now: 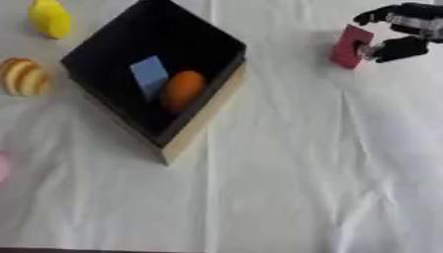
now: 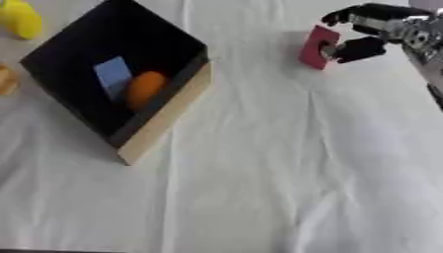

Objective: Pick up objects on the table and place them in the box.

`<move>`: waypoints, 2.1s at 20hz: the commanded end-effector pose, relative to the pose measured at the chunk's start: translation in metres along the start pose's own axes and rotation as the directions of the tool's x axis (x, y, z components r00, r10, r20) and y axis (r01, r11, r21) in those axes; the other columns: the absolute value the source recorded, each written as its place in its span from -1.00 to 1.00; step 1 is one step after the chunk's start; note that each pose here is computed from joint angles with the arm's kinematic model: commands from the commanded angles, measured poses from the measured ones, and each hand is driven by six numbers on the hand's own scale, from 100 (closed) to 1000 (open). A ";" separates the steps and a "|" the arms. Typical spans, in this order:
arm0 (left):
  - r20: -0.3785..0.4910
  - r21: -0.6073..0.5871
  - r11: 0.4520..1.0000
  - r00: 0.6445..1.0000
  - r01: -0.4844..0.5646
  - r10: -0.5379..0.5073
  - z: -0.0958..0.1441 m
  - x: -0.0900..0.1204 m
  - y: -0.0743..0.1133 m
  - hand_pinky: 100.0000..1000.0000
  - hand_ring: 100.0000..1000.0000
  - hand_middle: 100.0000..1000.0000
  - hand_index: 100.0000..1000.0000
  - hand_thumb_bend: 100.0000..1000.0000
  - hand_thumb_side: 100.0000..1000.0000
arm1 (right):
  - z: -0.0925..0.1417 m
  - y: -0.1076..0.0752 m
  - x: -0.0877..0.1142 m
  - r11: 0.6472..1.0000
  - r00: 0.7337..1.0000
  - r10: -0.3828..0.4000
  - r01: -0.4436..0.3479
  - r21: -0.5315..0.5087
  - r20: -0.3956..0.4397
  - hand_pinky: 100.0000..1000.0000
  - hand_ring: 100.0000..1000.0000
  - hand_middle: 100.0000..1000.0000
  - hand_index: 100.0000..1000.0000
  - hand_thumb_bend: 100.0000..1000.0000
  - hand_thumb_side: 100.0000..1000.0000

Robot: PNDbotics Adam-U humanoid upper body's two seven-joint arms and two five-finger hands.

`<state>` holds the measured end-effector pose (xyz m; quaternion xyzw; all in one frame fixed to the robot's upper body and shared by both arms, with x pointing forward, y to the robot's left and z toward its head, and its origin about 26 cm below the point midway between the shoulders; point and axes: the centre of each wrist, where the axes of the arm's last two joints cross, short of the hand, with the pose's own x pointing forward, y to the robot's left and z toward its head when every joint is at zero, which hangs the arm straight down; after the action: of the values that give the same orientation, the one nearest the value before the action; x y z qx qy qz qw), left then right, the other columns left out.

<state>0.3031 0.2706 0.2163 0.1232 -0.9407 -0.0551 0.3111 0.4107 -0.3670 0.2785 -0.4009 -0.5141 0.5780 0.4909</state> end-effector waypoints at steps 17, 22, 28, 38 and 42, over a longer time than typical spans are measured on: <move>0.018 -0.014 1.000 1.000 0.003 -0.003 -0.003 0.005 0.003 0.34 0.48 0.24 0.57 -1.00 0.21 | -0.001 -0.005 -0.007 1.000 0.999 0.015 -0.015 -0.006 -0.041 1.00 1.00 0.77 1.00 -1.00 0.57; 0.017 -0.016 1.000 1.000 0.000 0.000 -0.003 0.005 0.002 0.34 0.48 0.23 0.57 -1.00 0.21 | -0.002 -0.004 -0.006 1.000 0.999 -0.003 0.003 0.010 -0.038 0.96 1.00 0.46 0.89 -1.00 0.07; 0.015 -0.018 1.000 1.000 -0.004 0.004 -0.003 0.005 0.002 0.34 0.48 0.22 0.57 -1.00 0.21 | -0.004 -0.001 -0.009 1.000 0.996 -0.015 0.015 0.003 -0.089 0.77 0.81 0.08 0.61 -1.00 -0.72; 0.009 -0.021 1.000 1.000 -0.008 0.009 -0.002 0.005 0.001 0.34 0.48 0.20 0.57 -1.00 0.21 | -0.004 0.001 -0.004 0.998 0.997 -0.051 0.049 -0.034 -0.065 0.71 0.67 -0.08 0.44 -1.00 -0.77; 0.008 -0.022 1.000 1.000 -0.010 0.010 -0.002 0.004 0.001 0.34 0.49 0.20 0.57 -1.00 0.21 | -0.002 -0.005 0.001 0.996 0.998 -0.054 0.052 -0.068 -0.033 0.68 0.62 -0.13 0.39 -1.00 -0.78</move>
<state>0.3032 0.2687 0.2151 0.1147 -0.9392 -0.0608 0.3177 0.4168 -0.3623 0.2739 -0.4038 -0.5318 0.5435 0.5086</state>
